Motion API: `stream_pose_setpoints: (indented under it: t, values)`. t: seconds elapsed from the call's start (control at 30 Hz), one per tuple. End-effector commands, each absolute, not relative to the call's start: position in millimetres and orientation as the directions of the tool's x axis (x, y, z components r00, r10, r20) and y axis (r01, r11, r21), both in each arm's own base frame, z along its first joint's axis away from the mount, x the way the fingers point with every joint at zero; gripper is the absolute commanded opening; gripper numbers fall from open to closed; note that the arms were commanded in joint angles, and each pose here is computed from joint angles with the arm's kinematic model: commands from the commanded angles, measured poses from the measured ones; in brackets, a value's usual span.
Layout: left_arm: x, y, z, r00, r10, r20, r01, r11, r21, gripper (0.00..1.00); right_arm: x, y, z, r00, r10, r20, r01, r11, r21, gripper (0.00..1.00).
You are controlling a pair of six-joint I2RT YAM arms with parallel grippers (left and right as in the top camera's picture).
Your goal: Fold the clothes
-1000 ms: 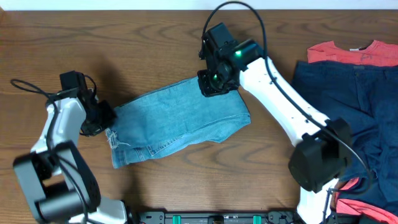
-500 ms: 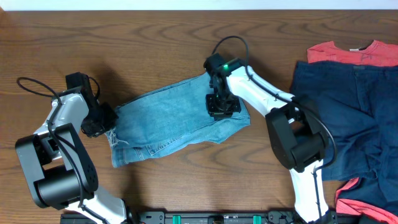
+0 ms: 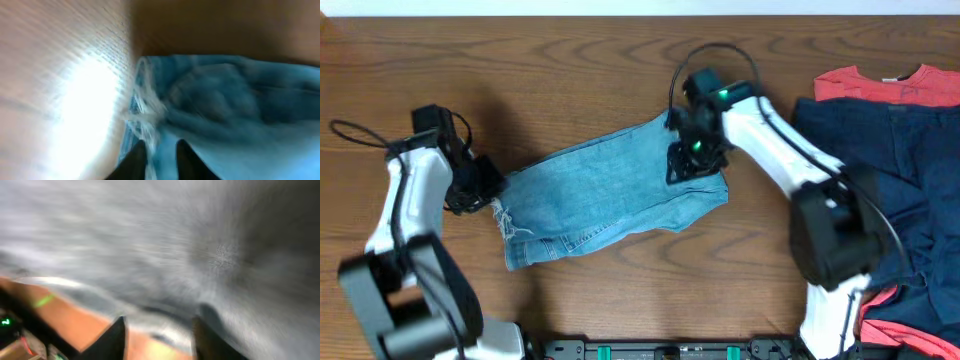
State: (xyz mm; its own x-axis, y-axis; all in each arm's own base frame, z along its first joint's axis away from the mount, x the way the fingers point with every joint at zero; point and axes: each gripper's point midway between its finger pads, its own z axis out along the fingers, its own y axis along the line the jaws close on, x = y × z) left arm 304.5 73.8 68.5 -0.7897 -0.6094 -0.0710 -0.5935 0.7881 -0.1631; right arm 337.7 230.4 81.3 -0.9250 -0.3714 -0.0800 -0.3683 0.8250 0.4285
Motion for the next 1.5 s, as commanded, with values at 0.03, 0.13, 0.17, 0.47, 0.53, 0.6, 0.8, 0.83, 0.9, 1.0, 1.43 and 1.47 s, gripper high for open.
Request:
stream_pose_setpoints:
  t: [0.03, 0.13, 0.17, 0.47, 0.53, 0.6, 0.8, 0.83, 0.9, 1.0, 1.43, 1.47]
  values:
    - [302.9, 69.2, 118.8, -0.779, -0.601, -0.178, -0.565, 0.796, -0.217, 0.31, 351.9, 221.7, 153.9, -0.885, -0.355, -0.3, -0.458, 0.778, 0.43, 0.6]
    - [294.1, 66.7, 129.9, -0.784, -0.591, -0.191, -0.553, 0.804, -0.216, 0.4, 358.1, 213.2, 173.5, -0.882, -0.314, -0.353, -0.45, 0.784, 0.428, 0.68]
    - [291.4, 66.2, 130.1, -0.789, -0.586, -0.186, -0.551, 0.808, -0.211, 0.41, 358.6, 213.0, 175.7, -0.88, -0.31, -0.359, -0.451, 0.781, 0.432, 0.65]
    - [278.9, 78.8, 87.5, -0.775, -0.624, -0.1, -0.607, 0.779, -0.158, 0.92, 326.1, 263.9, 171.0, -0.855, -0.387, -0.344, -0.518, 0.67, 0.532, 0.47]
    - [277.7, 81.3, 79.6, -0.776, -0.626, -0.072, -0.611, 0.776, -0.156, 0.98, 324.1, 271.4, 157.0, -0.879, -0.357, -0.316, -0.474, 0.722, 0.505, 0.47]
    - [276.3, 78.4, 71.9, -0.798, -0.602, -0.034, -0.588, 0.79, -0.175, 0.98, 322.7, 275.9, 139.6, -0.899, -0.325, -0.292, -0.431, 0.772, 0.467, 0.47]
    - [261.6, 74.0, 48.6, -0.822, -0.563, 0.09, -0.57, 0.806, -0.16, 0.98, 314.1, 281.9, 78.2, -0.956, -0.221, -0.192, -0.286, 0.846, 0.451, 0.44]
    - [260.2, 73.6, 44.3, -0.824, -0.557, 0.106, -0.567, 0.809, -0.157, 0.98, 312.0, 280.5, 67.2, -0.965, -0.201, -0.168, -0.257, 0.855, 0.452, 0.43]
    - [257.4, 72.4, 34.5, -0.832, -0.537, 0.141, -0.554, 0.818, -0.152, 0.98, 310.2, 276.5, 47.0, -0.975, -0.176, -0.135, -0.219, 0.866, 0.449, 0.42]
    - [253.5, 68.6, 20.2, -0.85, -0.491, 0.193, -0.521, 0.838, -0.161, 1.0, 308.0, 270.1, 24.2, -0.982, -0.159, -0.1, -0.187, 0.878, 0.441, 0.41]
    - [235.3, 39.7, -32.3, -0.865, -0.311, 0.394, -0.439, 0.85, -0.293, 0.79, 310.9, 263.9, 4.6, -0.987, -0.144, -0.073, -0.161, 0.888, 0.432, 0.4]
    - [235.5, 33.3, -34.8, -0.871, -0.284, 0.402, -0.429, 0.839, -0.335, 0.77, 311.2, 264.0, 4.7, -0.987, -0.144, -0.074, -0.162, 0.887, 0.432, 0.4]
